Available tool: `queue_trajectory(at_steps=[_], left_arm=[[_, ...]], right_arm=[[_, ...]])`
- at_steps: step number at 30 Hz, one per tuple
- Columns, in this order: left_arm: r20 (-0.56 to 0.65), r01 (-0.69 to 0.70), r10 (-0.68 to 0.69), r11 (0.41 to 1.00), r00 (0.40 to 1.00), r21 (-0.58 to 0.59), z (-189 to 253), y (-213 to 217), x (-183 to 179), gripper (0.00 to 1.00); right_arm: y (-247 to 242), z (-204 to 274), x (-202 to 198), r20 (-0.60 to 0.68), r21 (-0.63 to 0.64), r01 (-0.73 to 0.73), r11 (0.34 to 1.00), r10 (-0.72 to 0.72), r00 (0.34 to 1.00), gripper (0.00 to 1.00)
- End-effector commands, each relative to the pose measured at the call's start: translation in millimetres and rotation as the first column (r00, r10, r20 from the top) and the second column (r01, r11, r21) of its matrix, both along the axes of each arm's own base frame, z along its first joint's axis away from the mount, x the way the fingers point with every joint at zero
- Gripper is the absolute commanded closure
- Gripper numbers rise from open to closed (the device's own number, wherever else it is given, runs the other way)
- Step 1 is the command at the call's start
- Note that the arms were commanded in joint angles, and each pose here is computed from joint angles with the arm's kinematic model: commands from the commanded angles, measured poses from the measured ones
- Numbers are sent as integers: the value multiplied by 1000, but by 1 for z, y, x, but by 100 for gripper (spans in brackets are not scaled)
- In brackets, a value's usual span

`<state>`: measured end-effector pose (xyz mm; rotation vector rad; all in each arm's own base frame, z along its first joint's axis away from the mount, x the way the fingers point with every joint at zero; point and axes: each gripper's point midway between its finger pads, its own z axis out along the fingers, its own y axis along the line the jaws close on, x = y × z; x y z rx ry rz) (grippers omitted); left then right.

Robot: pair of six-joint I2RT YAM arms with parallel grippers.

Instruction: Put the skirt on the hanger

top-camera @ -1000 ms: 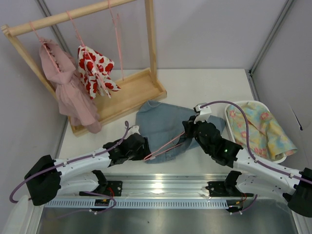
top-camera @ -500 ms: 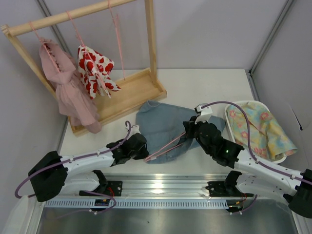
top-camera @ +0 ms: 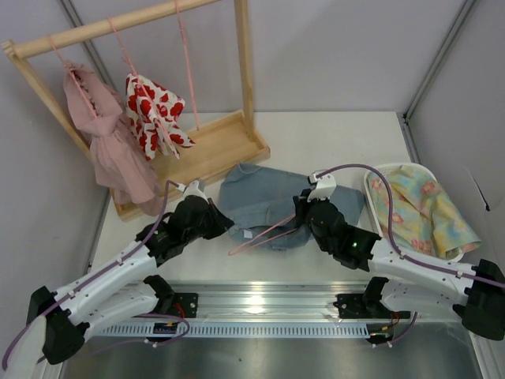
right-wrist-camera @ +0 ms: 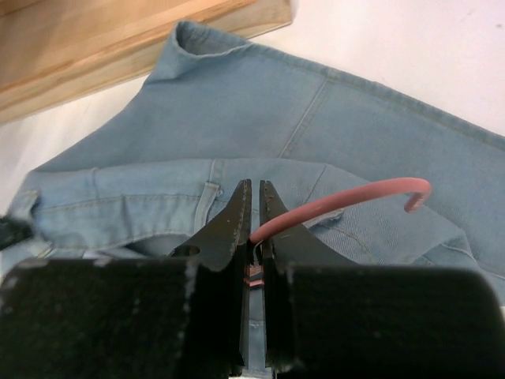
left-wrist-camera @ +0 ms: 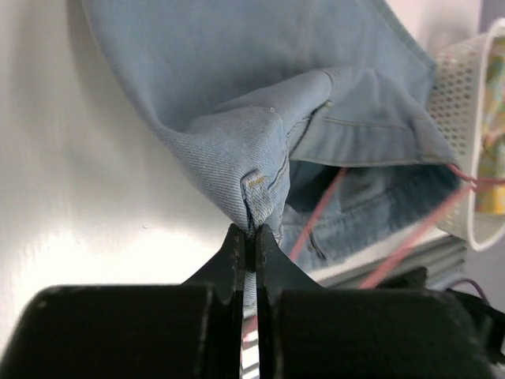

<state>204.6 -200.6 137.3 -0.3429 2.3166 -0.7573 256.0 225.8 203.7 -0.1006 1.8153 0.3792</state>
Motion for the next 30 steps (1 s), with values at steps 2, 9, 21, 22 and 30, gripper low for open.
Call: queue_trajectory(at_steps=[2,9,21,22,30], left_arm=[[-1,52,-52,998,999,-40,28,-6,-5,100],[-7,36,-36,999,999,-31,34,6,-4,100],[-14,18,-20,994,1000,-107,46,17,7,100],[-19,15,-18,991,1000,-132,50,18,8,100],[-14,-7,5,986,1000,-164,81,29,21,100]], right_arm=[[-33,1,20,55,-2,266,964,-266,963,100],[-52,23,39,113,63,392,918,-397,911,100],[-67,30,35,168,56,405,913,-409,897,100],[-67,29,34,174,48,404,913,-406,897,100],[-61,28,23,206,92,323,942,-335,919,100]])
